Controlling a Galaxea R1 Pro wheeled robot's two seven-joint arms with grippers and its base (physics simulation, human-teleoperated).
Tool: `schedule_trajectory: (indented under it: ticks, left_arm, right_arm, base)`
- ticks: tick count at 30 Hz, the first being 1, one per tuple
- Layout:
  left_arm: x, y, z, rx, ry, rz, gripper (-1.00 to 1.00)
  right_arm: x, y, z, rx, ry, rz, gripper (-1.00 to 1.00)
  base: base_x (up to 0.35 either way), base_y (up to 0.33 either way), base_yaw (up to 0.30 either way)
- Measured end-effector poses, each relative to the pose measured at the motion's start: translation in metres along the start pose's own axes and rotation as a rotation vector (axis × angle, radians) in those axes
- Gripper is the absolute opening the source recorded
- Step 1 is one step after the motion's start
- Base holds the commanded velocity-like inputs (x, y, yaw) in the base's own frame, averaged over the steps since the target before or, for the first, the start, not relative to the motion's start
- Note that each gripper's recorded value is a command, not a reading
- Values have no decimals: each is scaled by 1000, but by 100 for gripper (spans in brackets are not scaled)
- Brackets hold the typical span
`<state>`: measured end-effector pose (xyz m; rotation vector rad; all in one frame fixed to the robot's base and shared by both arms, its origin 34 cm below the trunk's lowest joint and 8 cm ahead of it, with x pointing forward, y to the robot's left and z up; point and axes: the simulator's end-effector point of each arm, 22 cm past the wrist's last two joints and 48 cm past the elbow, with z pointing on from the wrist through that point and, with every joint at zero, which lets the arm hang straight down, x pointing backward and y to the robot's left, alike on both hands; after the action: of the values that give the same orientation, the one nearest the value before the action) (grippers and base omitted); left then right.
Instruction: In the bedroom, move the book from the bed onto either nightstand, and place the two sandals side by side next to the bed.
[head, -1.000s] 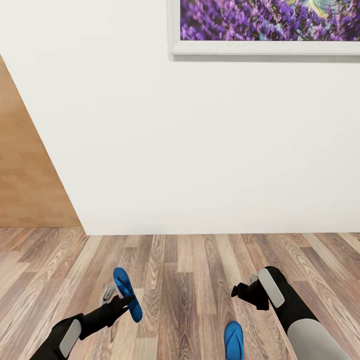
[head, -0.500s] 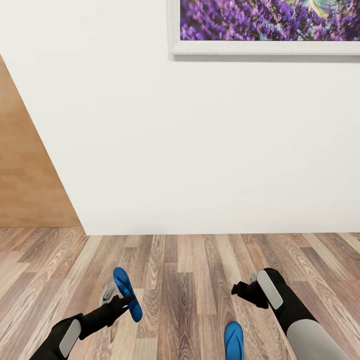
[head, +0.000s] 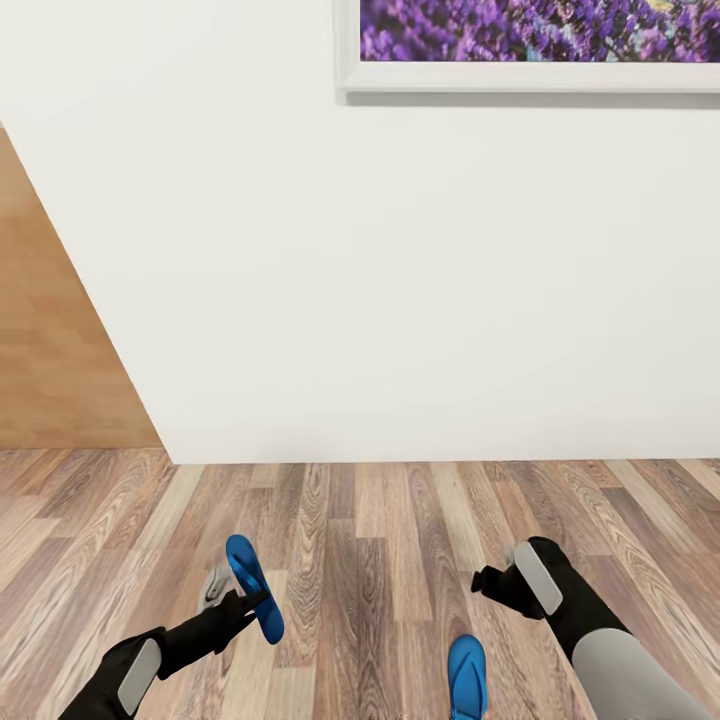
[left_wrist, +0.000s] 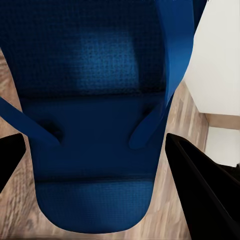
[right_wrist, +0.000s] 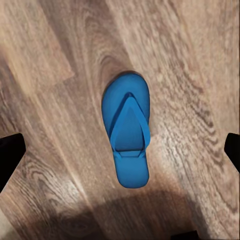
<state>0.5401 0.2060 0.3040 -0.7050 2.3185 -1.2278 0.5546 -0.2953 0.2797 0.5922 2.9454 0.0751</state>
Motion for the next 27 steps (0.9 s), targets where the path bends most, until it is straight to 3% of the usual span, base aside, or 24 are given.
schedule_trajectory:
  ticks: [21,27]
  left_arm:
    - [19,38,10,-48,41,-54,-100]
    - [25,33,13,8,52,-68,-100]
  right_arm:
    - [22,-9,38,41,69,-15,100]
    - [24,-8,47,42,86,-16,100]
  base:
    - [0,0,0]
    - [0,0,0]
